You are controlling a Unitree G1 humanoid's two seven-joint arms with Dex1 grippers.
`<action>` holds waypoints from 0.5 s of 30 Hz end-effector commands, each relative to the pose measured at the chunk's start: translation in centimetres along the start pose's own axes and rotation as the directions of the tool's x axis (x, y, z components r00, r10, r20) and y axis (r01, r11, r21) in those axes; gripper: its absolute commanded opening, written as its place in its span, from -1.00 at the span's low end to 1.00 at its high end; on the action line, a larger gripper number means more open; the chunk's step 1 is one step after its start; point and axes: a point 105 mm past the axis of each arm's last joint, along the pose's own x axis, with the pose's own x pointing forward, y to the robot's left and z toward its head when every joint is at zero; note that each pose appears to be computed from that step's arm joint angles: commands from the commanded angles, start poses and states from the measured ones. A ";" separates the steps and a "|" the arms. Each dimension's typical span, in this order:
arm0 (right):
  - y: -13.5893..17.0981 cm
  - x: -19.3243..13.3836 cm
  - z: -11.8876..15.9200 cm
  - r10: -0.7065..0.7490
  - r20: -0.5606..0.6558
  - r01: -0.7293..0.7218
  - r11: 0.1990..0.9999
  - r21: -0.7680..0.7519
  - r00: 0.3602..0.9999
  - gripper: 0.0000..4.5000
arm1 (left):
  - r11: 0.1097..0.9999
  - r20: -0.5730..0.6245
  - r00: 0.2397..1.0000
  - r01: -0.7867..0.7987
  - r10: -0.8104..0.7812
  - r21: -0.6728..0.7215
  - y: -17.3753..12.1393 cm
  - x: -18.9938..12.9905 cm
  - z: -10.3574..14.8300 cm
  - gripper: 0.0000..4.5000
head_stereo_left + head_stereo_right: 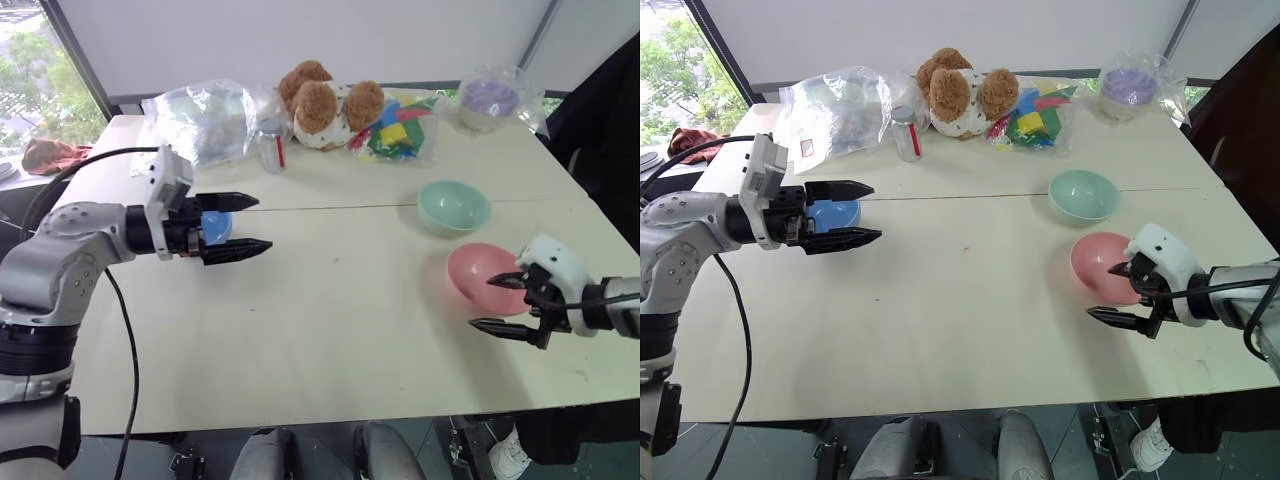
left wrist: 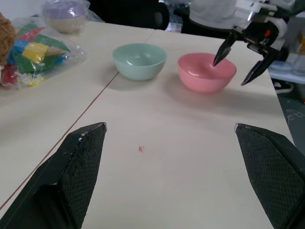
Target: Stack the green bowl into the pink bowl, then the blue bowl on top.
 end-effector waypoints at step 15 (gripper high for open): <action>0.1 1.5 2.5 0.036 0.002 -0.033 0.957 -0.289 0.999 -0.99 | 0.996 0.007 0.998 -0.059 0.059 0.074 0.3 -1.1 1.1 1.00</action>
